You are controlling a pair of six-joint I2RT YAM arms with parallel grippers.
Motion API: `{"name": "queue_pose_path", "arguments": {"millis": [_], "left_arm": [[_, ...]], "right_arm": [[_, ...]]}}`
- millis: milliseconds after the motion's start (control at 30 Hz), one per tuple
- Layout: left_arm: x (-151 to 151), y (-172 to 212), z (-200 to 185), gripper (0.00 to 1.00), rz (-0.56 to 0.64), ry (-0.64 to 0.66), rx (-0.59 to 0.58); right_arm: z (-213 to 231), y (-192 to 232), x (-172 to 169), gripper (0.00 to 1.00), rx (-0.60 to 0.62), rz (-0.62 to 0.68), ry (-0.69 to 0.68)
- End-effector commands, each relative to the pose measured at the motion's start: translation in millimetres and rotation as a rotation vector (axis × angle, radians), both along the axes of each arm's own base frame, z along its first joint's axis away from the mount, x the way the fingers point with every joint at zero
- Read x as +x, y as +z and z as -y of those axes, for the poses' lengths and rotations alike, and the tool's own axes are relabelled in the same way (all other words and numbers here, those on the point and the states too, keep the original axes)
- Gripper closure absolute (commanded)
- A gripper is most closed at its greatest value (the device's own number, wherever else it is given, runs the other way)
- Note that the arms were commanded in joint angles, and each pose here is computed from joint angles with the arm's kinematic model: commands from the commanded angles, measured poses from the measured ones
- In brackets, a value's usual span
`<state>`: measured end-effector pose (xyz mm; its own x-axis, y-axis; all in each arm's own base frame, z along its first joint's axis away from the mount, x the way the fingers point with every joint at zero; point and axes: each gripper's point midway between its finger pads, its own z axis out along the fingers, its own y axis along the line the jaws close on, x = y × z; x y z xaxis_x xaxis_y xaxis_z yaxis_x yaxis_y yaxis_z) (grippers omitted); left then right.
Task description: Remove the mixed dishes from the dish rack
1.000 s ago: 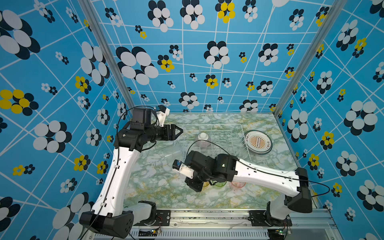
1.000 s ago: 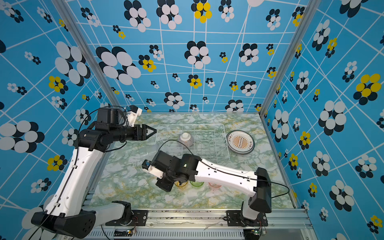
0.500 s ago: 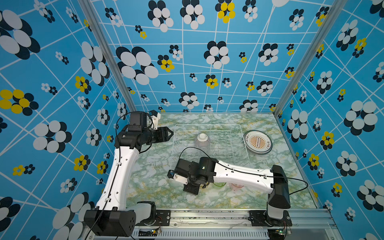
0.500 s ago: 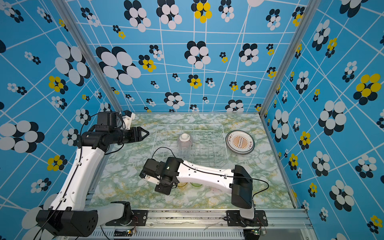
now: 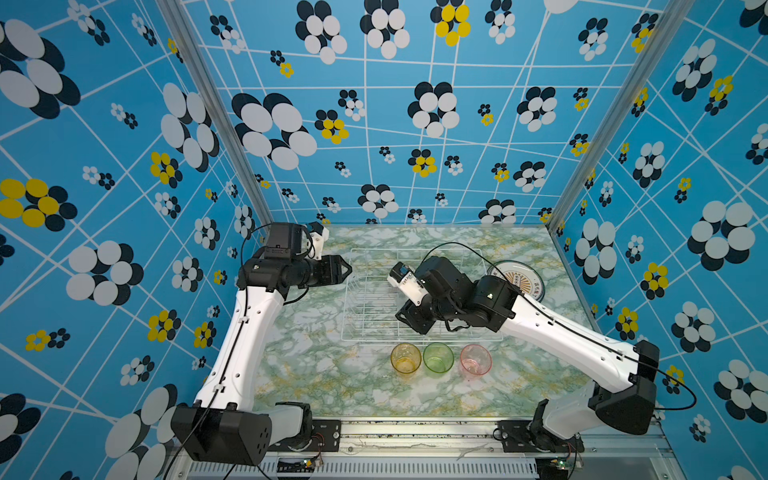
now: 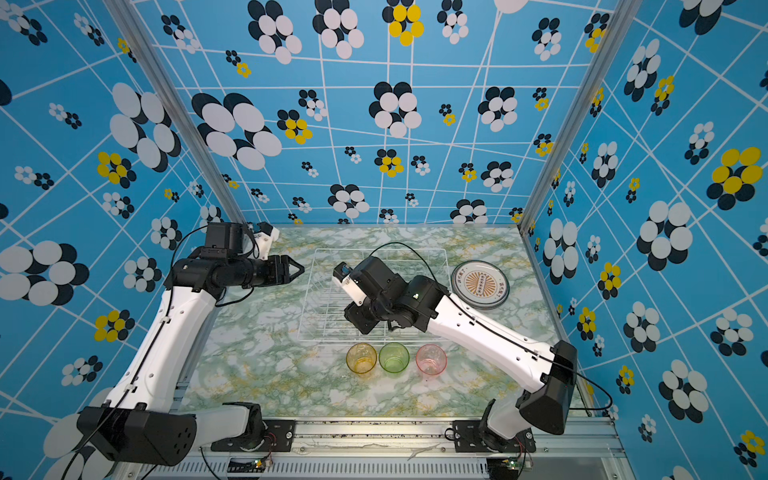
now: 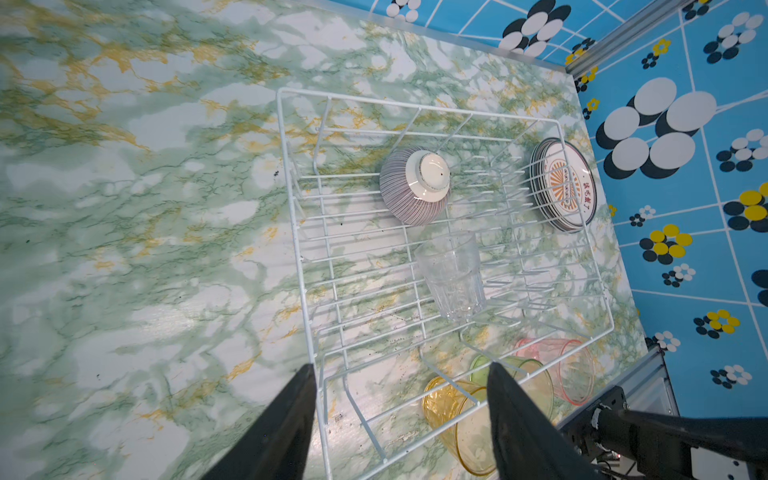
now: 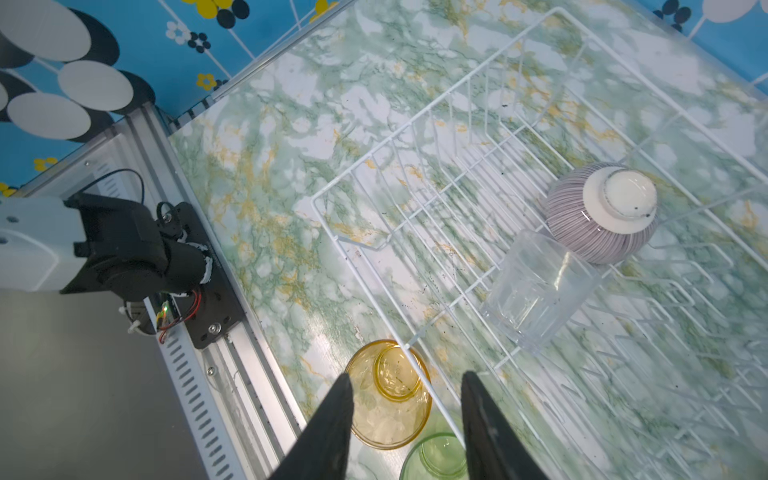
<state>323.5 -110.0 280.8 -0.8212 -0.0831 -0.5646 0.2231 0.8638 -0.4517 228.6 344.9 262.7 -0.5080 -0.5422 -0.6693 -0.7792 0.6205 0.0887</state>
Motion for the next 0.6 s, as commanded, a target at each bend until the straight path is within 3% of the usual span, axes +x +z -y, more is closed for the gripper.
{"name": "queue_pose_path", "arguments": {"millis": [0, 167, 367, 567], "left_arm": [[-9.0, -9.0, 17.2, 0.33, -0.043, -0.090, 0.078], [-11.4, -24.8, 54.7, 0.35, -0.100, -0.203, 0.050], [-0.4, -43.7, 65.9, 0.36, -0.156, -0.193, 0.039], [-1.3, -62.7, 80.6, 0.37, -0.232, -0.224, -0.018]], "right_arm": [[14.8, -5.8, 17.9, 0.48, 0.033, -0.035, -0.128], [35.0, -11.2, 32.3, 0.46, 0.064, -0.094, -0.223], [51.8, -36.7, 45.2, 0.38, -0.110, -0.129, -0.283], [44.5, -49.4, 62.8, 0.35, -0.136, -0.124, -0.301]]}}
